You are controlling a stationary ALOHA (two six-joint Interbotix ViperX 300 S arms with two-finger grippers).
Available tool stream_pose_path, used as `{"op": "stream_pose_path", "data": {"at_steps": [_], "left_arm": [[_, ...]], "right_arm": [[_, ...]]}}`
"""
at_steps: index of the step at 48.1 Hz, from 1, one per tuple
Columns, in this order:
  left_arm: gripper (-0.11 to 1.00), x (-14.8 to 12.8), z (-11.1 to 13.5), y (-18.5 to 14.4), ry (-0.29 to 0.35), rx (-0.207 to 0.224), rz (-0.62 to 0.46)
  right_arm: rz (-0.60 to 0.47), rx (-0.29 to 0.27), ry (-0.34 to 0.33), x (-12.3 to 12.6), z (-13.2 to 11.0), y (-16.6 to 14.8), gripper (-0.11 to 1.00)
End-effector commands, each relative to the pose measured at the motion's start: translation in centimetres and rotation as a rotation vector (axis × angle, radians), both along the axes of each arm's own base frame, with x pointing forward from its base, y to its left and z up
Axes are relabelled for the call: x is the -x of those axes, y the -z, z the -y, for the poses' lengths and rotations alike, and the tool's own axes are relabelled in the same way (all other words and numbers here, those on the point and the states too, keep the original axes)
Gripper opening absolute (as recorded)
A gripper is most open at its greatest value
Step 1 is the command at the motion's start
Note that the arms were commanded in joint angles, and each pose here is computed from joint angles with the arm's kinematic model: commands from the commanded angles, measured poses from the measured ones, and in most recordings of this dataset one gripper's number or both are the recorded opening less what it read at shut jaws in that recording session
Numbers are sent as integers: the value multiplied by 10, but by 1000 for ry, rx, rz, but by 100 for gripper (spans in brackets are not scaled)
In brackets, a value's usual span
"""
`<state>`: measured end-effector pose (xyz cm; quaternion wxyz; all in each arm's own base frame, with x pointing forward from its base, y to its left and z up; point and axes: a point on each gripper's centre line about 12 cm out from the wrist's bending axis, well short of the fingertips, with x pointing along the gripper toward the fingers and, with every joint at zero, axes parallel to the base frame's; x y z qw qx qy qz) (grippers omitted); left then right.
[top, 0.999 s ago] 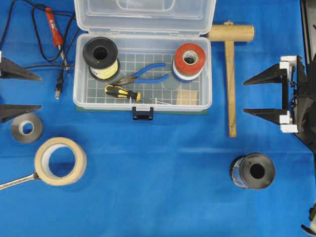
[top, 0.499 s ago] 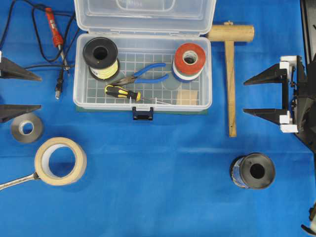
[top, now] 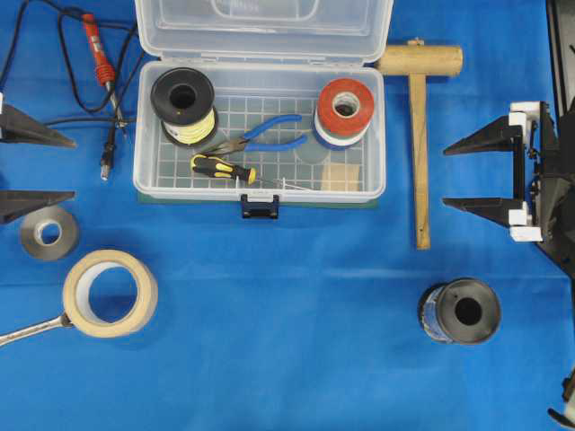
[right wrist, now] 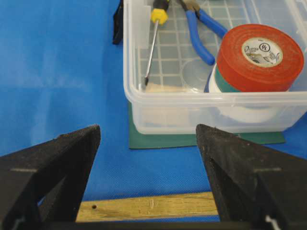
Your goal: Open the tool box with both arms.
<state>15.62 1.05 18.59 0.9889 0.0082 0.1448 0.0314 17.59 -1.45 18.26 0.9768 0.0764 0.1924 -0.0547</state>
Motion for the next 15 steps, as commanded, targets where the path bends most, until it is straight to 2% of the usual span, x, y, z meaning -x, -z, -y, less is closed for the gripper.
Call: {"op": "stream_pose_path", "data": {"at_steps": [1, 15], "left_arm": [[76, -2, 0, -3, 1, 1, 6], [76, -2, 0, -3, 1, 1, 5]], "right_arm": [[8, 1, -1, -2, 0, -3, 81], [6, 1, -1, -2, 0, -2, 81]]}}
